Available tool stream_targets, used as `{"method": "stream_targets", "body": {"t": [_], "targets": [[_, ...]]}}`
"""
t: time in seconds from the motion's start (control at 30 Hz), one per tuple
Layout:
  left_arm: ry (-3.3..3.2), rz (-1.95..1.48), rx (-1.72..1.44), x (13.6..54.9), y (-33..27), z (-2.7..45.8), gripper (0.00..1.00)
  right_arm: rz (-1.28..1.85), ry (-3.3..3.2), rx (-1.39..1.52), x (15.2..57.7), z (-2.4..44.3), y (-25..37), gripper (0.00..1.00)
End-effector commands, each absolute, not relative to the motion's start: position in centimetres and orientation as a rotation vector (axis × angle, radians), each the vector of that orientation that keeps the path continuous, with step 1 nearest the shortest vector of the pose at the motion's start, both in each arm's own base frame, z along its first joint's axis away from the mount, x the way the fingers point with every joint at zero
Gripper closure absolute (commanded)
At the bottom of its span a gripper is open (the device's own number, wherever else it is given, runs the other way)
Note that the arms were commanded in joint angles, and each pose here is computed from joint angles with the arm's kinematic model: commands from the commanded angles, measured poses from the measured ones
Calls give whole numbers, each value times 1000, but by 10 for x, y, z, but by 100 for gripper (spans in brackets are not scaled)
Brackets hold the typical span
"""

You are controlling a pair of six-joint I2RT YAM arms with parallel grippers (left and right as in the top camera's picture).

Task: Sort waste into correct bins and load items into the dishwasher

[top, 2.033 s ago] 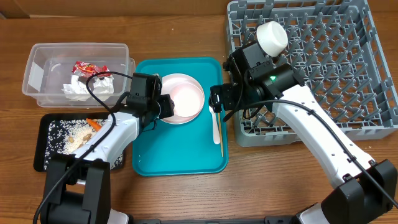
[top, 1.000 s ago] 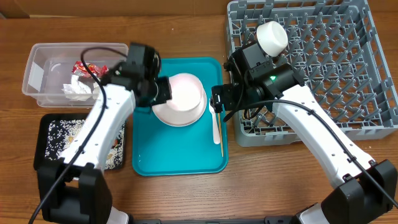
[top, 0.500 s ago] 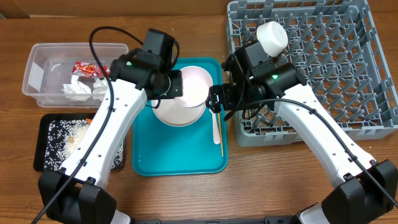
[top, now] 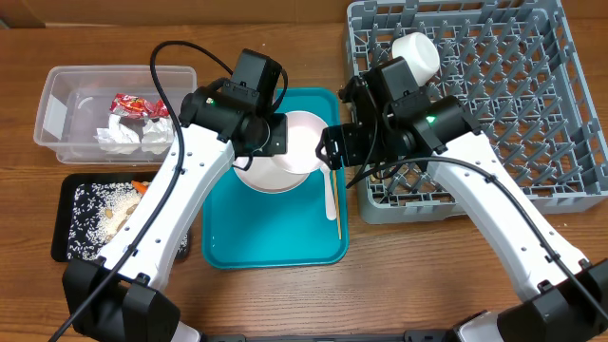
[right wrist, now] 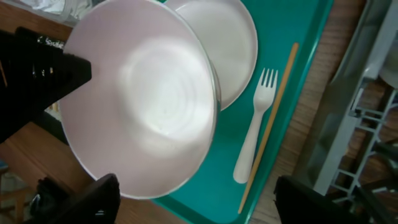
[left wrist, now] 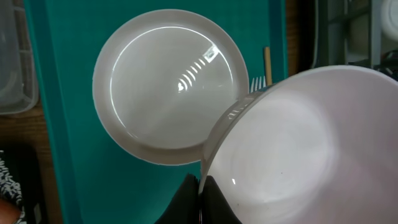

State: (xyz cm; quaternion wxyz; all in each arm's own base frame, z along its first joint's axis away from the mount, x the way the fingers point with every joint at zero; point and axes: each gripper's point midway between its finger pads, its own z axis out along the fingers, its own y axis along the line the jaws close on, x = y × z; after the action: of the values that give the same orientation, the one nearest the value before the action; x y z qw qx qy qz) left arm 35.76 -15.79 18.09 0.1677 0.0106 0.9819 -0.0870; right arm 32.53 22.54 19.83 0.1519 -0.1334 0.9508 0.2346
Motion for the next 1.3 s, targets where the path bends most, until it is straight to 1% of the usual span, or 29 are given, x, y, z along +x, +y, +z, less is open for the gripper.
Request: {"method": "stream_targets", "body": {"t": [0.0,0.07,0.23,0.33,0.4,0.5,0.53,0.6,0.67,0.83,0.9,1.13,1.17,1.2,1.27], "targets": [[2806,-394,77,349,-177,186,96,638,2676,-387,334,211,224,19],[2813,-421,89,346,-182,187,96,608,2682,-378,337,207,222,20],[2818,-436,120,339,-194,187,96,515,2685,-352,344,202,213,25],[2808,-426,161,336,-204,187,96,513,2687,-351,344,201,212,37],[2804,-432,179,334,-208,188,96,511,2693,-351,343,201,212,47],[2800,-437,187,333,-211,188,96,505,2705,-351,340,199,210,56],[2799,-438,183,334,-211,188,96,498,2709,-349,340,199,209,58],[2801,-445,158,334,-212,188,96,464,2712,-341,341,197,205,58],[2796,-456,150,335,-214,189,96,423,2713,-330,343,196,200,61],[2776,-466,160,337,-218,191,96,383,2725,-287,347,194,187,90],[2772,-469,164,338,-219,192,96,378,2732,-259,349,194,181,96],[2760,-525,177,338,-226,195,96,366,2749,-159,355,192,162,96],[2758,-547,183,338,-229,196,94,365,2749,-157,355,192,161,96],[2753,-565,188,338,-231,197,91,365,2749,-156,356,192,161,96],[2743,-606,199,338,-237,199,74,364,2748,-152,356,192,160,96]]}}
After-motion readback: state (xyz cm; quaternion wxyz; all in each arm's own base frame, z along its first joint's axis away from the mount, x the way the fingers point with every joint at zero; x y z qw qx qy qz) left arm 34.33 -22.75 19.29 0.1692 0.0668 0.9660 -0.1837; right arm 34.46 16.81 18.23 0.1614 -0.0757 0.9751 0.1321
